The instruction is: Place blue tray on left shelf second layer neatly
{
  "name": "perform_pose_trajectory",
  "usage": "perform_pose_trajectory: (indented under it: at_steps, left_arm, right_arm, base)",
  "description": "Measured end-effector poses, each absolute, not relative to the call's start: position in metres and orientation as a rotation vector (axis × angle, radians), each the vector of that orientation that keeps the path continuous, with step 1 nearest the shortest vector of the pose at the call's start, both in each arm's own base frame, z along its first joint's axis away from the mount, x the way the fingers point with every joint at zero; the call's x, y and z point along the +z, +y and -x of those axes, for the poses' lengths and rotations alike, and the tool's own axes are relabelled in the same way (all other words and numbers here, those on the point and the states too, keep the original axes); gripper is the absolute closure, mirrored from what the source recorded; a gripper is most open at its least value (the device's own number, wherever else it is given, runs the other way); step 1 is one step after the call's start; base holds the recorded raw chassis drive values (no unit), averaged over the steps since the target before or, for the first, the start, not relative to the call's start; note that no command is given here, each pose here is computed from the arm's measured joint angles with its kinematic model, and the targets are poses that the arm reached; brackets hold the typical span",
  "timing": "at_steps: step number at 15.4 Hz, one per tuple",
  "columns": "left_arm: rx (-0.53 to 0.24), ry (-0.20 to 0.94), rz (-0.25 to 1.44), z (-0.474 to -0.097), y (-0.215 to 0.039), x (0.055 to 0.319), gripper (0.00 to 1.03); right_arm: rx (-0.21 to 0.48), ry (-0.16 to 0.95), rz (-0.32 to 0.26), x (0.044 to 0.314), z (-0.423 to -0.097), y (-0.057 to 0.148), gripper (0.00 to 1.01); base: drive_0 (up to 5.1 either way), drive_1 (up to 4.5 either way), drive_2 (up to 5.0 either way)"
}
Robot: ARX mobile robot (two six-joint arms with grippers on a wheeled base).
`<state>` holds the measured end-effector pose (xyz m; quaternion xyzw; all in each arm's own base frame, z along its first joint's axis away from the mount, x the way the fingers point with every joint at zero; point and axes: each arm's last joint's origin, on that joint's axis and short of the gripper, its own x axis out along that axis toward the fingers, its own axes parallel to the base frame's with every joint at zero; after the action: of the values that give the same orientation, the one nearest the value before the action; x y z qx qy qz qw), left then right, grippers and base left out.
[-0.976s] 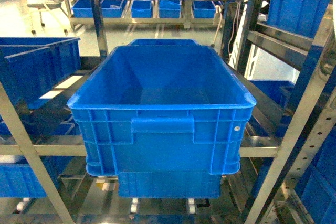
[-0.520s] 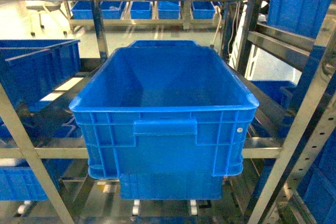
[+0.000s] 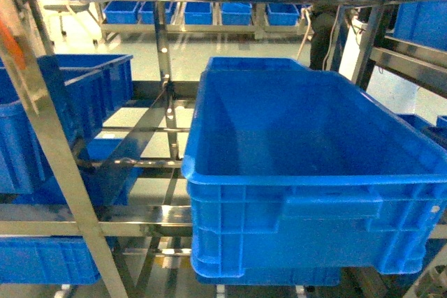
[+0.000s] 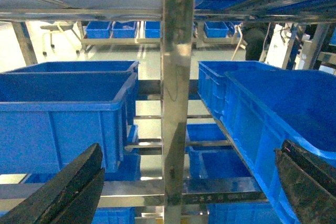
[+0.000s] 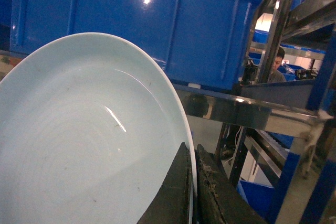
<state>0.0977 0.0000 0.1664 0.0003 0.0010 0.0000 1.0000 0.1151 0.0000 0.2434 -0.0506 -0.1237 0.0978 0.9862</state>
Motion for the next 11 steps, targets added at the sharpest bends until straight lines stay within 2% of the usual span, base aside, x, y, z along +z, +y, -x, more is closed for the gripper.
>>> perform_pose_trajectory:
  at_steps: [2,11]
  left_arm:
    - [0.003,0.001,-0.001,-0.0977,0.0000,0.1664,0.05]
    - [0.000,0.004,-0.001,-0.0977,-0.0001,0.1662,0.05]
  right_arm:
    - [0.204,-0.244,0.102,0.2429,-0.1153,0.0003,0.99]
    - [0.201,-0.247,0.102,0.2432,-0.1153,0.0002,0.99]
  base:
    - [0.0,0.00,0.0]
    - [0.0,4.15,-4.2]
